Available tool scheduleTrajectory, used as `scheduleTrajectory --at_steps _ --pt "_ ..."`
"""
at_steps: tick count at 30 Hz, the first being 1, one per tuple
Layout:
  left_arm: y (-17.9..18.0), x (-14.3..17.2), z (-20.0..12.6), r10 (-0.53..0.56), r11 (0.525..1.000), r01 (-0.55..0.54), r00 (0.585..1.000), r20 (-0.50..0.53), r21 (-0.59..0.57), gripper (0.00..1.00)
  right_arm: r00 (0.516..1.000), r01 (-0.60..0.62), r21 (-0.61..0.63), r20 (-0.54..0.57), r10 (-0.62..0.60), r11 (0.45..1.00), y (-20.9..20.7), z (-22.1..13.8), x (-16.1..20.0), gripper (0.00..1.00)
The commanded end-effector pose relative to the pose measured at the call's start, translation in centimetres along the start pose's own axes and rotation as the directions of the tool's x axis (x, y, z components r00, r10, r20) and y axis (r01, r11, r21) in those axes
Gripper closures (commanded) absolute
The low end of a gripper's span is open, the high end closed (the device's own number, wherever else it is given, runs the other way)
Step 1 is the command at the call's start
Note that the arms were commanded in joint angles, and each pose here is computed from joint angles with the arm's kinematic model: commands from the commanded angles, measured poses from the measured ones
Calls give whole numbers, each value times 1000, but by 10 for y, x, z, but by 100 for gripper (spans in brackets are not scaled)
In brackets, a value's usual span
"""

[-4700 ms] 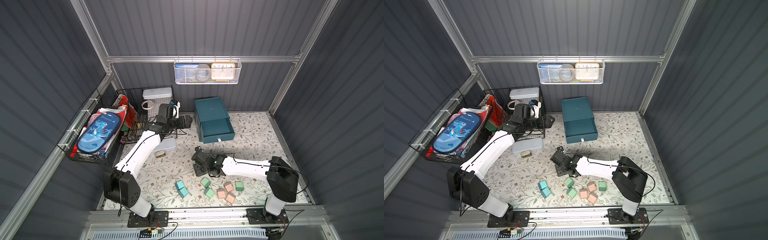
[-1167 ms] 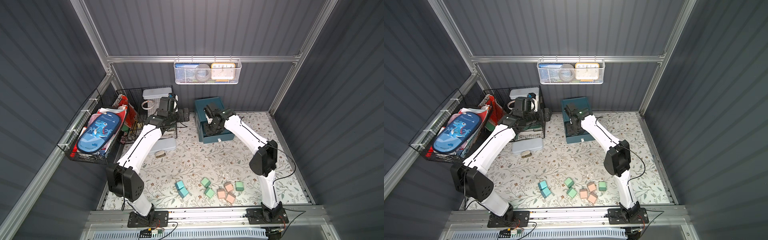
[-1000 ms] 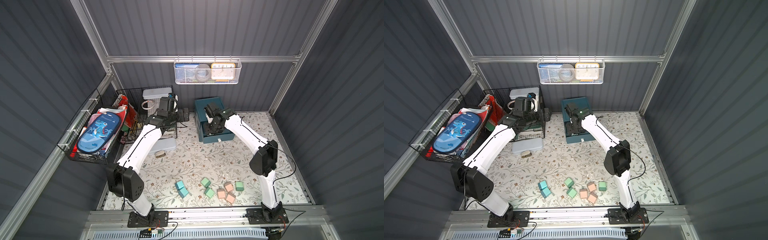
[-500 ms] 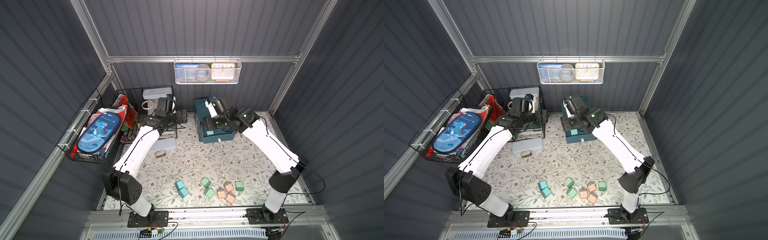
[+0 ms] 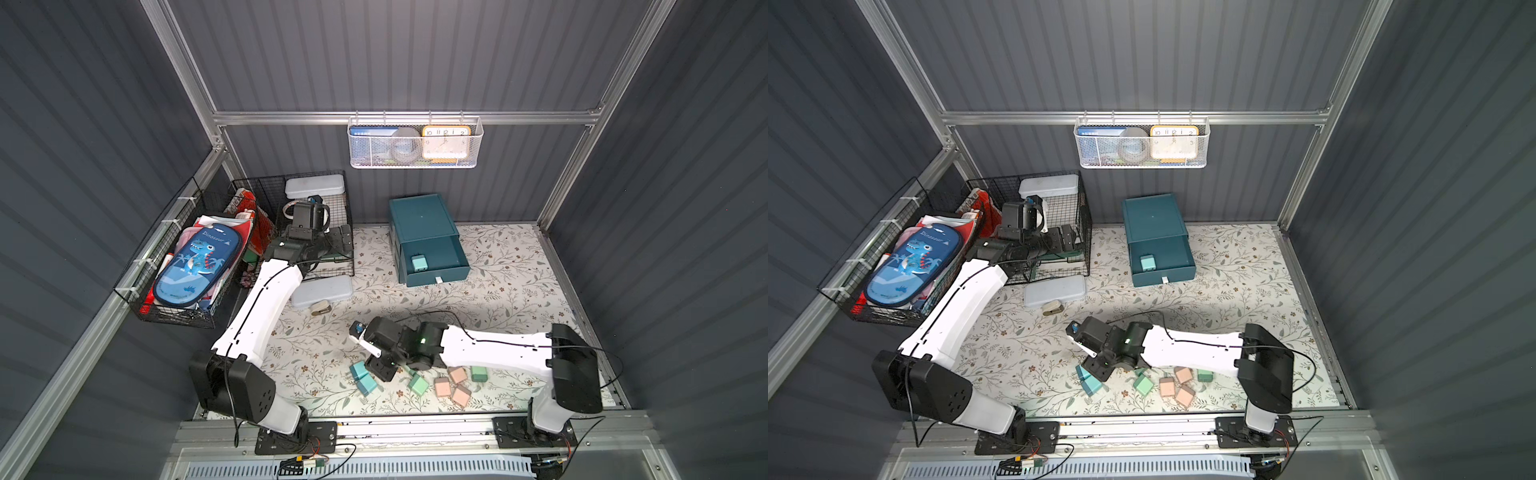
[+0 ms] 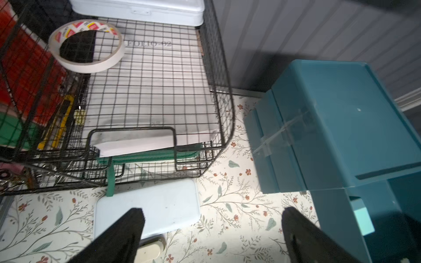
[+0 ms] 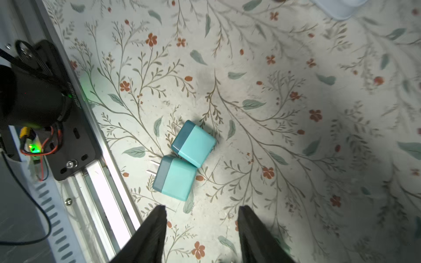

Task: Place the plugs into the drawer by color
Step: Pick up the plug from the center of the board.

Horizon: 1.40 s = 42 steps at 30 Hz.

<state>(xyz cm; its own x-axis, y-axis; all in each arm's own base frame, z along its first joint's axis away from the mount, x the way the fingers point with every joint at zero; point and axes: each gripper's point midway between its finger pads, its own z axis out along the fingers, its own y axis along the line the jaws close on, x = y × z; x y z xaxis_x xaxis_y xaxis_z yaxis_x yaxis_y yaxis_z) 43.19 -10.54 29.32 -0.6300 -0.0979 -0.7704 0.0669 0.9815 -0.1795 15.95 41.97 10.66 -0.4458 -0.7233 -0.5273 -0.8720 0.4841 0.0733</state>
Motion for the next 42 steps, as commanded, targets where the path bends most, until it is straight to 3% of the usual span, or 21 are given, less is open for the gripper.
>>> scheduleTrajectory --at_steps 1,10,30,37,42 --pt "5 -1 -5 -24 1000 24 1000 6 -10 1 999 29 -72 47 -26 997 14 13 -13 44" --pt "4 -4 -15 -33 999 33 999 25 -4 1 998 54 -103 -14 -56 993 21 54 4 41" --pt "-1 -2 -21 -32 999 31 999 20 30 1 999 25 17 -38 -24 1000 -15 82 -5 38" --pt "0 -1 -24 -29 999 29 999 21 27 1 996 -78 86 -28 81 993 -54 83 -13 37" --pt "0 0 -20 -29 999 29 999 16 24 1 984 -179 8 -17 179 984 -54 75 -18 37"
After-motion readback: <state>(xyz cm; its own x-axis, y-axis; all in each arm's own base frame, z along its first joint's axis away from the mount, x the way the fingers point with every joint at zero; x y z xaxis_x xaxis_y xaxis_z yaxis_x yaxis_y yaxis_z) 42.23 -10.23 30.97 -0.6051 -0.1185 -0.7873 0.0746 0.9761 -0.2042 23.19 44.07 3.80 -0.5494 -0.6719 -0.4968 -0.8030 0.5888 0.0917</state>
